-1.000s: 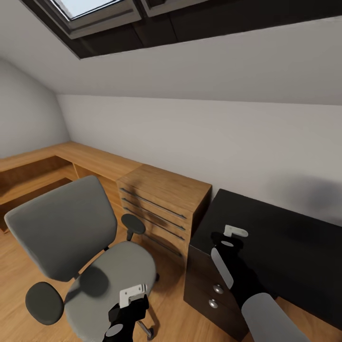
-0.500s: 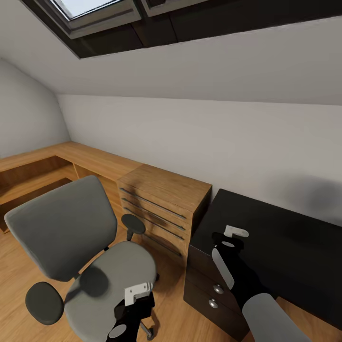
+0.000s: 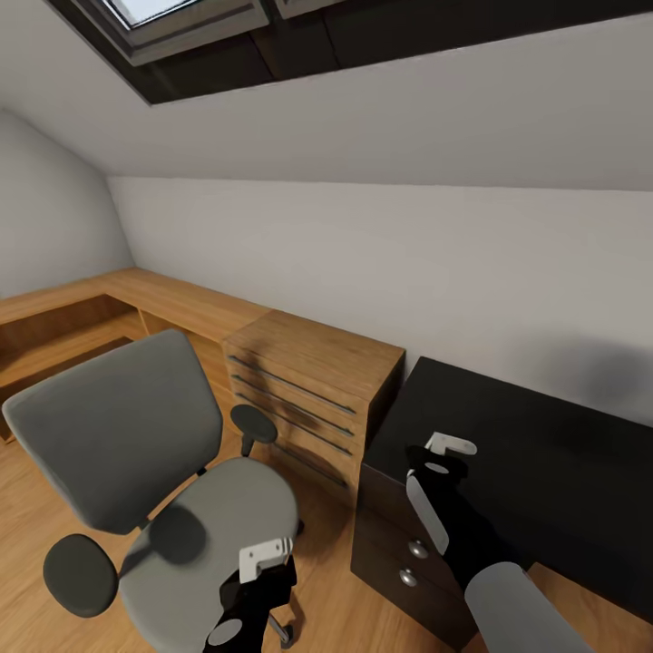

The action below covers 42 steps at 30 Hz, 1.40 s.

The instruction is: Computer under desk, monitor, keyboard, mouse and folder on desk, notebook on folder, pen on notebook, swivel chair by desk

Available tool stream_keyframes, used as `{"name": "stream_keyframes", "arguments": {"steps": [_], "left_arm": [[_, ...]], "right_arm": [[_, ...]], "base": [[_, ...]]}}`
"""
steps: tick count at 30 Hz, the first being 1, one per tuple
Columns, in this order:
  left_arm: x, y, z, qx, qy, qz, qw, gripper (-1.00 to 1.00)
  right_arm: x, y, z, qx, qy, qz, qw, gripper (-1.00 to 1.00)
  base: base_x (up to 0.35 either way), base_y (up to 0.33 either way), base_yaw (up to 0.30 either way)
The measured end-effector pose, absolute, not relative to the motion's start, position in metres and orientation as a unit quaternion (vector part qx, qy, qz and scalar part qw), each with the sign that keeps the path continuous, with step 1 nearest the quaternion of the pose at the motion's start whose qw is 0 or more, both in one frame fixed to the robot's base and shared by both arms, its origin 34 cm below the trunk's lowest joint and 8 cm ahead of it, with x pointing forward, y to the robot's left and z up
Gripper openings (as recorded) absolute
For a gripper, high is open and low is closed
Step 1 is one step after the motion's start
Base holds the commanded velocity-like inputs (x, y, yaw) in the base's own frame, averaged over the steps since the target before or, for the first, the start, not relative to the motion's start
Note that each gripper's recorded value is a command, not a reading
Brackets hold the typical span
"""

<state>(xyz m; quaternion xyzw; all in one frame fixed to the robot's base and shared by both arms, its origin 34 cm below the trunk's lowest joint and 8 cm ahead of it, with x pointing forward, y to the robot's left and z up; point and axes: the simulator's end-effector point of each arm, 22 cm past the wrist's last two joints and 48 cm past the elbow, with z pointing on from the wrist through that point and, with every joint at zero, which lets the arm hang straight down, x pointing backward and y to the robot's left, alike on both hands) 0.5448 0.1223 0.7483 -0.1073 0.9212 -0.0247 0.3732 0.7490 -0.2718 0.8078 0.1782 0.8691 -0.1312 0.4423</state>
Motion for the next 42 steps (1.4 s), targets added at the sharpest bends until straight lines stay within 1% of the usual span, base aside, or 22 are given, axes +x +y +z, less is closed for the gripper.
{"name": "stream_keyframes", "arguments": {"steps": [13,23,30,42], "left_arm": [[0.543,0.123,0.735,-0.106,0.924,-0.023,0.368,1.0],[0.54,0.124,0.728,-0.104,0.926,-0.018,0.362,1.0],[0.54,0.124,0.728,-0.103,0.926,-0.018,0.362,1.0],[0.539,0.123,0.728,-0.102,0.926,-0.019,0.362,1.0]], "right_arm": [[0.746,-0.273,0.791,0.177,0.872,-0.133,0.437,1.0],[0.743,-0.285,0.778,0.176,0.871,-0.138,0.437,1.0],[0.735,-0.29,0.743,0.159,0.882,-0.118,0.428,1.0],[0.733,-0.29,0.739,0.154,0.883,-0.116,0.427,1.0]], "base": [[0.0,0.0,0.094],[0.0,0.0,0.008],[0.0,0.0,0.0],[0.0,0.0,0.0]]}}
